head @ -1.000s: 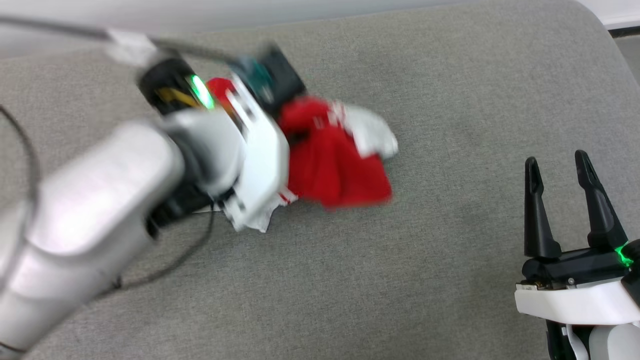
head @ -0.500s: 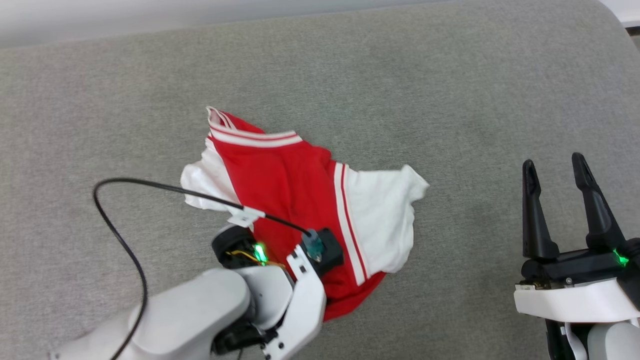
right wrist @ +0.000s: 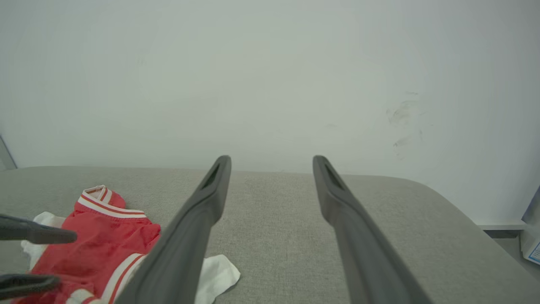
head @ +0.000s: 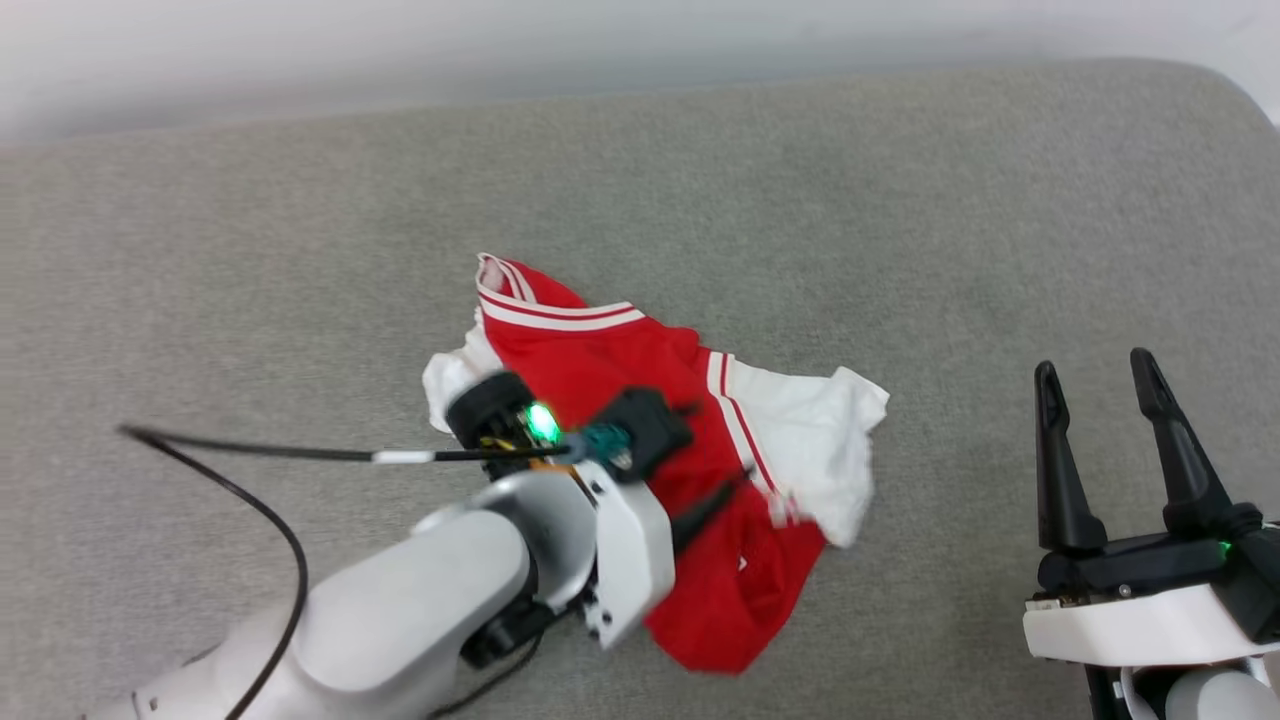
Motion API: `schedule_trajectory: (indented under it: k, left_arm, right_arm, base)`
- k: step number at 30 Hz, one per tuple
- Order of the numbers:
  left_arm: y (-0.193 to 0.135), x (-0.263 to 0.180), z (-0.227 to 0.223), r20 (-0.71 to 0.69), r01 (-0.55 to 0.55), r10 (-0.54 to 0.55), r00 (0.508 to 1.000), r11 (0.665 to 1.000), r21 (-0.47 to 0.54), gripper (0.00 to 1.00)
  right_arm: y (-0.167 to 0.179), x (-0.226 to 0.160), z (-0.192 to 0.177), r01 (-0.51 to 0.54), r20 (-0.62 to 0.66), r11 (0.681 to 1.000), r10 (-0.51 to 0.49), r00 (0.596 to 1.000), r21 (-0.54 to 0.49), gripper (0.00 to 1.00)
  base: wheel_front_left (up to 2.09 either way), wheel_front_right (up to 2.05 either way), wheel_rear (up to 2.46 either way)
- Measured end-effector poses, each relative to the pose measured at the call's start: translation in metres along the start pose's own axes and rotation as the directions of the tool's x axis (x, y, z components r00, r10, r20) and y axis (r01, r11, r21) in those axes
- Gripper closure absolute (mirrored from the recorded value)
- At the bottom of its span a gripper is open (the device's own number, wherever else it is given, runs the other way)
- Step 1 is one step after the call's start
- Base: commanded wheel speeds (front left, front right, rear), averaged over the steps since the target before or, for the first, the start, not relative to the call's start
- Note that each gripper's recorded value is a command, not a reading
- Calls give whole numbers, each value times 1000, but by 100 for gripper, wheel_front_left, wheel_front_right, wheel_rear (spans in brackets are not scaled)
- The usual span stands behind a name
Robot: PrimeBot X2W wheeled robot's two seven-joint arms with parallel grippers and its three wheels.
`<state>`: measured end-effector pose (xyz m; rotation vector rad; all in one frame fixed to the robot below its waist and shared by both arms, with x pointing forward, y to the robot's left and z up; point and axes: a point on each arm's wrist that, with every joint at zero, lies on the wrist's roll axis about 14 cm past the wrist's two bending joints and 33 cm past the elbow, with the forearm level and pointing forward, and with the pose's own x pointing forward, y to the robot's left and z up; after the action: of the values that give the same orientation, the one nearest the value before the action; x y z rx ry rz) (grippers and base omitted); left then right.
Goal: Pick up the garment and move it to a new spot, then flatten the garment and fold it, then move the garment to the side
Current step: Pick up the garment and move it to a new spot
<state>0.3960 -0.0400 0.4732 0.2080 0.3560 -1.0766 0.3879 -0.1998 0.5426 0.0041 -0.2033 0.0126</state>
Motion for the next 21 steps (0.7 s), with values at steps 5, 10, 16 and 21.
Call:
schedule_trajectory:
  k: [5,10,16,21]
  left_arm:
    - [43,-24,42,218,-239,229,949,971,18,0]
    - [78,-58,58,377,-458,425,823,889,-3,0]
    - [101,-93,42,388,-625,599,701,777,-70,0]
    - [110,-124,34,386,-718,708,592,680,-146,0]
  right_arm:
    - [8,0,4,-24,12,1000,24,1000,7,0]
    - [15,1,6,-44,19,999,43,999,14,0]
    - [17,-3,5,-51,14,999,51,999,14,0]
    - [18,-5,7,-51,17,999,51,999,15,0]
  base:
    - [0,0,0]
    - [0,0,0]
    - [0,0,0]
    - [0,0,0]
